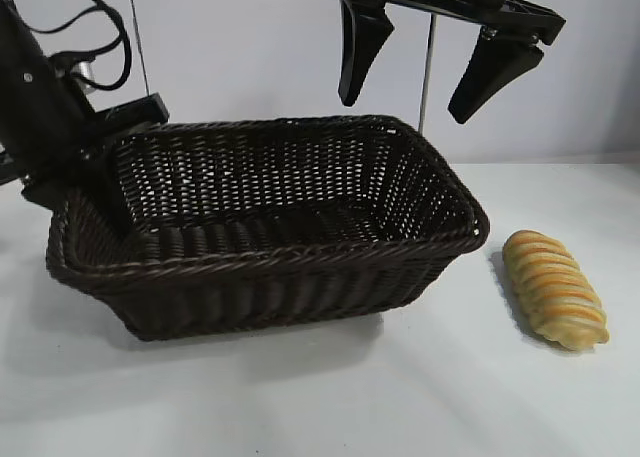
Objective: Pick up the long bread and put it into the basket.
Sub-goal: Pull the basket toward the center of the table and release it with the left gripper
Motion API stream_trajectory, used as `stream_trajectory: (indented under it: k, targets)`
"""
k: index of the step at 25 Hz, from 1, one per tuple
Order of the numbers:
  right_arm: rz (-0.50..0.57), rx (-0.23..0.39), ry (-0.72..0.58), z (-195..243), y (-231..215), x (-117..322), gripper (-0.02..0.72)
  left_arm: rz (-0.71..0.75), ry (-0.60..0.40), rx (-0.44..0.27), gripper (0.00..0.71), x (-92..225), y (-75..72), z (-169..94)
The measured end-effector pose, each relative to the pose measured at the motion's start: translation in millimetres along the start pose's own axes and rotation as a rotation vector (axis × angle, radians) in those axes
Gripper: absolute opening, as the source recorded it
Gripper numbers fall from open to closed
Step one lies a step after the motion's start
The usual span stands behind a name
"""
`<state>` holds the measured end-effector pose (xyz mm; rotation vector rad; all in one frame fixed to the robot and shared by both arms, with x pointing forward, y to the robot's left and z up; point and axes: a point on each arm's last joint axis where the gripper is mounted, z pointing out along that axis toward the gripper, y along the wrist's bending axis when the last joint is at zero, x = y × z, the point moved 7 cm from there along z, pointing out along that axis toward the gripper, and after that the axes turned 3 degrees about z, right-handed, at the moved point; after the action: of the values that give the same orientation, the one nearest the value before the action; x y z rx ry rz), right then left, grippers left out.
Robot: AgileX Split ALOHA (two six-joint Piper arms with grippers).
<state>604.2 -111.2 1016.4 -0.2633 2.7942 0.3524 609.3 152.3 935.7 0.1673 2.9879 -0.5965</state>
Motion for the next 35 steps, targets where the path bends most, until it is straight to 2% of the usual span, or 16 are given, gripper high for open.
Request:
stream_trajectory:
  k: [7, 15, 24, 25, 26, 28, 30, 31, 33, 35]
  targets:
    - [0.000, -0.001, -0.005, 0, 0, -1, 0.695, 0.037, 0.068, -0.002, 0.099, -3, 3.2, 26]
    - [-0.002, 0.002, -0.006, 0, 0, -1, 0.695, 0.023, 0.138, -0.014, 0.099, -4, 21.5, 74]
    - [-0.003, 0.005, -0.007, 0, -1, -1, 0.695, 0.008, 0.122, 0.003, 0.107, -8, 21.3, 82]
    - [-0.003, 0.005, -0.007, 0, -1, -1, 0.695, 0.006, 0.118, 0.007, 0.137, -9, 20.6, 82]
    - [-0.004, 0.006, -0.008, 0, -1, -1, 0.695, 0.002, 0.114, 0.012, 0.196, -10, 19.6, 82]
    - [-0.004, 0.006, -0.008, 0, -1, -1, 0.695, 0.000, 0.108, 0.020, 0.342, -11, 17.7, 81]
    - [-0.004, 0.005, -0.008, 0, -1, -1, 0.695, -0.003, 0.109, 0.026, 0.520, -13, 15.6, 79]
    - [-0.004, 0.005, -0.008, 0, -1, -1, 0.695, -0.004, 0.114, 0.024, 0.577, -13, 14.8, 76]
    - [-0.004, 0.005, -0.008, 0, -1, -1, 0.695, -0.008, 0.122, 0.005, 0.635, -16, 15.0, 71]
    - [-0.004, 0.005, -0.008, 0, -1, -1, 0.695, -0.008, 0.119, -0.025, 0.656, -19, 16.3, 63]
